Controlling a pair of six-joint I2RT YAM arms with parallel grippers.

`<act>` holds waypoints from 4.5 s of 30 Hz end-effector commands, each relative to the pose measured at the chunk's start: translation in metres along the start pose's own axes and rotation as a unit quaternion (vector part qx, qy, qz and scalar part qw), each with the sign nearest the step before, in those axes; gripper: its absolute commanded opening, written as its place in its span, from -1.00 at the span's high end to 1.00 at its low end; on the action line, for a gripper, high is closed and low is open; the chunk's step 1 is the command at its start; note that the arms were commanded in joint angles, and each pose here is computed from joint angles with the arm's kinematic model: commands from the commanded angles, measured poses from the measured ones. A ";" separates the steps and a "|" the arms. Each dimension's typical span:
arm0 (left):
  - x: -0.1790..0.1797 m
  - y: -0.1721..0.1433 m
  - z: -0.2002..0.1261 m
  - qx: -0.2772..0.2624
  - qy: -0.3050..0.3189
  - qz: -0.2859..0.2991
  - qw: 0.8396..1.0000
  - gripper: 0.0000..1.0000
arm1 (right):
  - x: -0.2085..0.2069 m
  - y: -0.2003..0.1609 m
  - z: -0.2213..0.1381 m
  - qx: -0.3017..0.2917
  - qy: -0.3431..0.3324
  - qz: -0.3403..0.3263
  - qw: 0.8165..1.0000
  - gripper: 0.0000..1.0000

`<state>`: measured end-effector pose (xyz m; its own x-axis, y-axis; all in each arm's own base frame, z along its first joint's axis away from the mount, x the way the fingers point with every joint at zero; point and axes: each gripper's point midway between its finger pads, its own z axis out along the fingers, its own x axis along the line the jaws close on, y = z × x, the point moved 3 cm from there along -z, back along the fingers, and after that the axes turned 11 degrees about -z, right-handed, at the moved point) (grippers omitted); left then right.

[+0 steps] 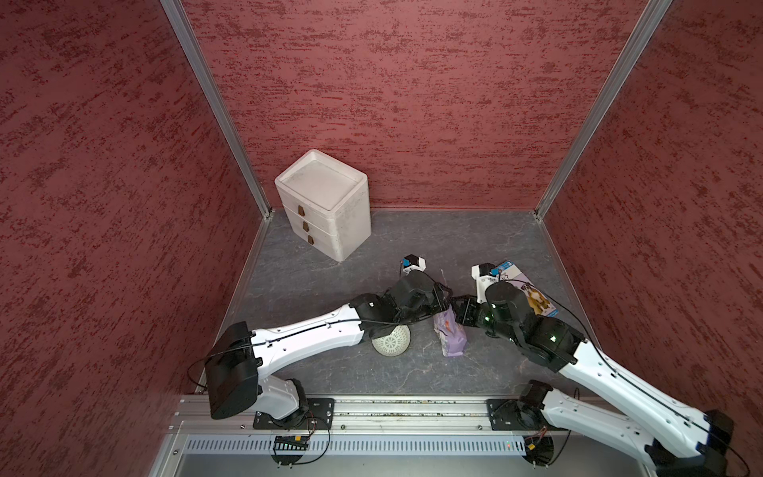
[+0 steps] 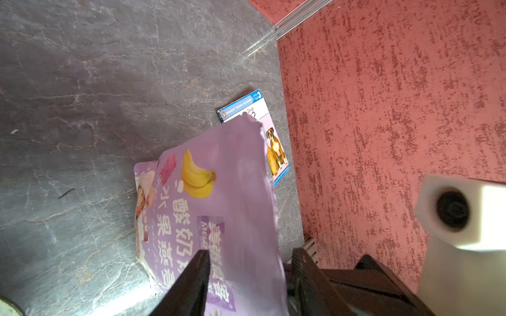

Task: Pour the oats into the breakfast bowl
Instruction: Open the oats bag at the center of the board, then pick up the oats bag from the center of the board.

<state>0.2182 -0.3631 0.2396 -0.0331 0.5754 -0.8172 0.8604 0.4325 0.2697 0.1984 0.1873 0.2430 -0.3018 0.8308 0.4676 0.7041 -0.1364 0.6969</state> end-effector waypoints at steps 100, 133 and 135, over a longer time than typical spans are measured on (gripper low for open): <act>-0.019 0.063 0.018 0.033 0.144 0.085 0.985 1.00 | -0.034 -0.014 -0.017 -0.096 0.008 -0.103 0.990 -0.97; -0.025 0.064 0.014 0.032 0.140 0.084 0.986 1.00 | -0.086 -0.098 0.095 -0.097 -0.043 -0.097 0.990 -0.97; -0.025 0.064 0.014 0.032 0.139 0.084 0.986 1.00 | -0.085 -0.101 0.104 -0.095 -0.042 -0.097 0.990 -0.97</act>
<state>0.2760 -0.3546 0.2613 -0.0278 0.8191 -0.5730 0.9038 0.2655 0.3356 0.2105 0.1752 0.0652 -0.3411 0.9060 0.2507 0.5660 -0.0150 0.8243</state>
